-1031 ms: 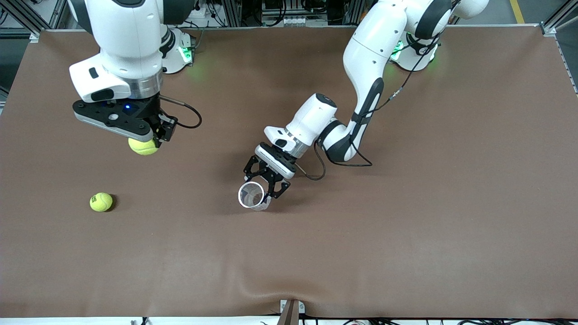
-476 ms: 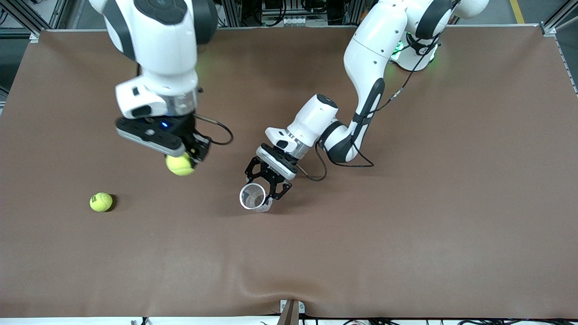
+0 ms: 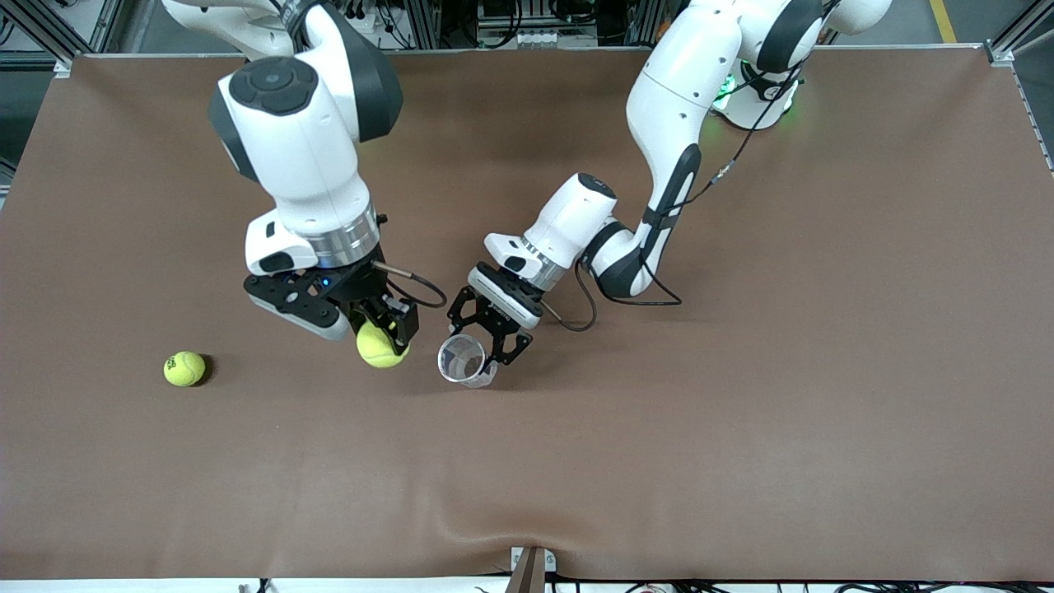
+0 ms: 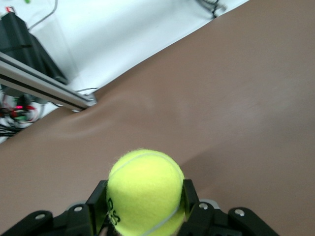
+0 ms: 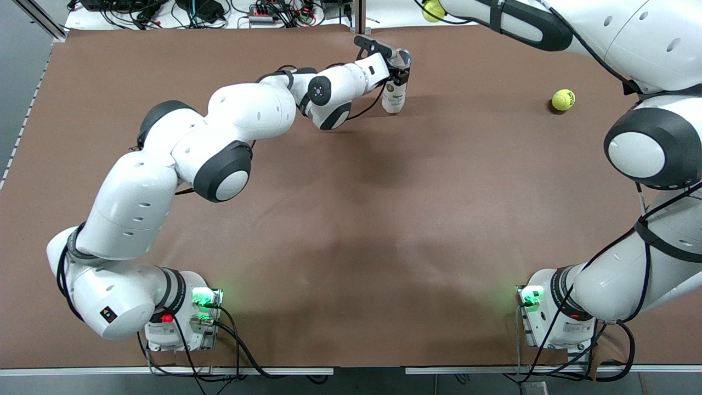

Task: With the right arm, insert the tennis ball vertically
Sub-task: 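Move the held ball over the can opening with the right gripper, then open the right gripper to drop the ball into the can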

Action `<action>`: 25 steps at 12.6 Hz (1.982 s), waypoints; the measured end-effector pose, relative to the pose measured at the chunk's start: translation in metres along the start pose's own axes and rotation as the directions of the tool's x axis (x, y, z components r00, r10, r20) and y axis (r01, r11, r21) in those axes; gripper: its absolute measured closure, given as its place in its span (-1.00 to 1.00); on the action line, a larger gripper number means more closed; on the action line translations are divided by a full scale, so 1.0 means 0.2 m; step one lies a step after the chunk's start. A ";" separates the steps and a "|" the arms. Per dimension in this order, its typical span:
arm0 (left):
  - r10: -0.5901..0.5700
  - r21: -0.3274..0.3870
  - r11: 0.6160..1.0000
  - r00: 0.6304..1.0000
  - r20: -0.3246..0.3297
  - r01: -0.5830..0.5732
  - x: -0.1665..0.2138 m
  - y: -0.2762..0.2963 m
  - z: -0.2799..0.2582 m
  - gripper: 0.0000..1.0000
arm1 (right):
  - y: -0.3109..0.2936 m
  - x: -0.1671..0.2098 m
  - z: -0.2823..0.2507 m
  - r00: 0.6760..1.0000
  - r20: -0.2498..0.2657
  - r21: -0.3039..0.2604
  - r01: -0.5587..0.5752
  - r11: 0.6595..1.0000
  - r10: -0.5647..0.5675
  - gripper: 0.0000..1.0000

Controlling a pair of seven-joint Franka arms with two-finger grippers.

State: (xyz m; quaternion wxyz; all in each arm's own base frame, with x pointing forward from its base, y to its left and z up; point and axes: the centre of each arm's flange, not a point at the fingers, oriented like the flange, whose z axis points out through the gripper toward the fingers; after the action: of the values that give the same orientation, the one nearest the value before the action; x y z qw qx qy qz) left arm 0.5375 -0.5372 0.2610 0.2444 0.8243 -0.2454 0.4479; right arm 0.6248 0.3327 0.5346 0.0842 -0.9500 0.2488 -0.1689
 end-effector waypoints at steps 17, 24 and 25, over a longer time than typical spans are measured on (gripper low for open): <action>0.001 -0.009 1.000 1.000 -0.016 -0.002 -0.03 0.00 0.01 -0.46 | -0.03 -0.20 0.57 0.972 0.186 -0.012 -0.144 0.989 0.144 -0.29; 0.001 -0.009 1.000 1.000 -0.016 -0.002 -0.03 0.00 0.01 -0.47 | -0.05 -0.23 0.61 0.973 0.186 0.001 -0.141 0.990 0.138 -0.54; 0.002 -0.009 1.000 1.000 -0.016 -0.002 -0.03 0.00 0.01 -0.47 | -0.05 -0.23 0.61 0.973 0.186 0.001 -0.141 0.990 0.138 -0.76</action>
State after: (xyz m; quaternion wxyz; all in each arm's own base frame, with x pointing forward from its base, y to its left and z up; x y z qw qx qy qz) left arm 0.5355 -0.5367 0.2553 0.2497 0.8195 -0.2461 0.4534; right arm 0.6355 0.3741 0.4099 0.1255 -0.9411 0.3048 -0.0750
